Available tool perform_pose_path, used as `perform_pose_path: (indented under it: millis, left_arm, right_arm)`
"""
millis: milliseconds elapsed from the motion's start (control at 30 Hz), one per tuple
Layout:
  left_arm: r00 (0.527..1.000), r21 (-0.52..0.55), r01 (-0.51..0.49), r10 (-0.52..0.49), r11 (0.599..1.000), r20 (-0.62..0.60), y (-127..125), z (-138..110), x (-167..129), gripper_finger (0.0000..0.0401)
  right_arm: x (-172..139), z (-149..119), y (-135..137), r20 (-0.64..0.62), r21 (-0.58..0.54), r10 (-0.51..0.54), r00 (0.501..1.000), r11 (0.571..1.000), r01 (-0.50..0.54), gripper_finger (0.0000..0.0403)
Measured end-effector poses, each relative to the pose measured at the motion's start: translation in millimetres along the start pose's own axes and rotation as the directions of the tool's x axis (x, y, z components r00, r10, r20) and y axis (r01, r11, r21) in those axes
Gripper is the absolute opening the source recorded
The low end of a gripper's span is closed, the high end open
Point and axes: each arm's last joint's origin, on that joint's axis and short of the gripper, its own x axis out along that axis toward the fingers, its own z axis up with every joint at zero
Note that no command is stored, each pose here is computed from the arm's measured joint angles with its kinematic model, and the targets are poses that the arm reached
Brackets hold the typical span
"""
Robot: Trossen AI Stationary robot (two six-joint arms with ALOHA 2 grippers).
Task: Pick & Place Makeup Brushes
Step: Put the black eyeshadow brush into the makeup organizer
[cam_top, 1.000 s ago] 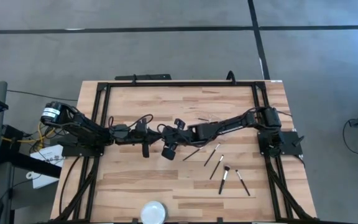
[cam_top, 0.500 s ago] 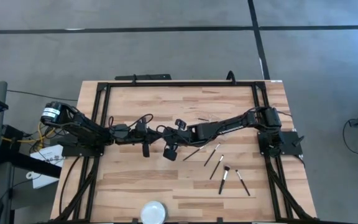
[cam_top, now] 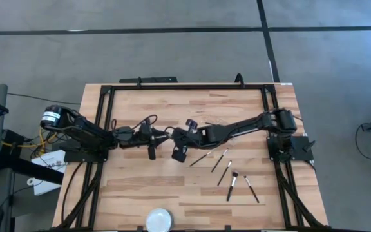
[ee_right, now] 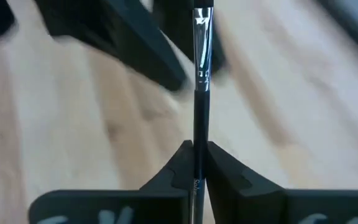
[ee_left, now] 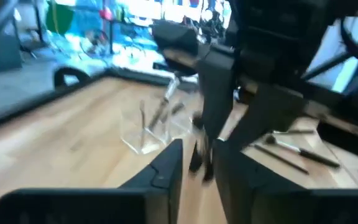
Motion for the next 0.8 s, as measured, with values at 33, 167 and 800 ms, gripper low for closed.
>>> perform_pose_path:
  millis: [33,167,800]
  left_arm:
    - [1.0,0.003,-0.021,0.02,1.0,0.019,0,3,-1,0.0097]
    - [0.99,0.037,-0.099,0.095,0.994,0.109,3,20,-7,0.0124]
    - [0.959,0.074,-0.202,0.183,0.976,0.215,17,38,-26,0.0128]
  right_arm:
    - [-8,1,-4,-0.006,-0.006,-0.032,0.999,0.999,0.032,0.0018]
    - [-57,6,-27,-0.035,-0.006,-0.187,0.982,0.982,0.186,0.0007]
    - [-136,-164,-73,0.307,0.45,-0.508,0.805,0.822,0.348,0.0007]
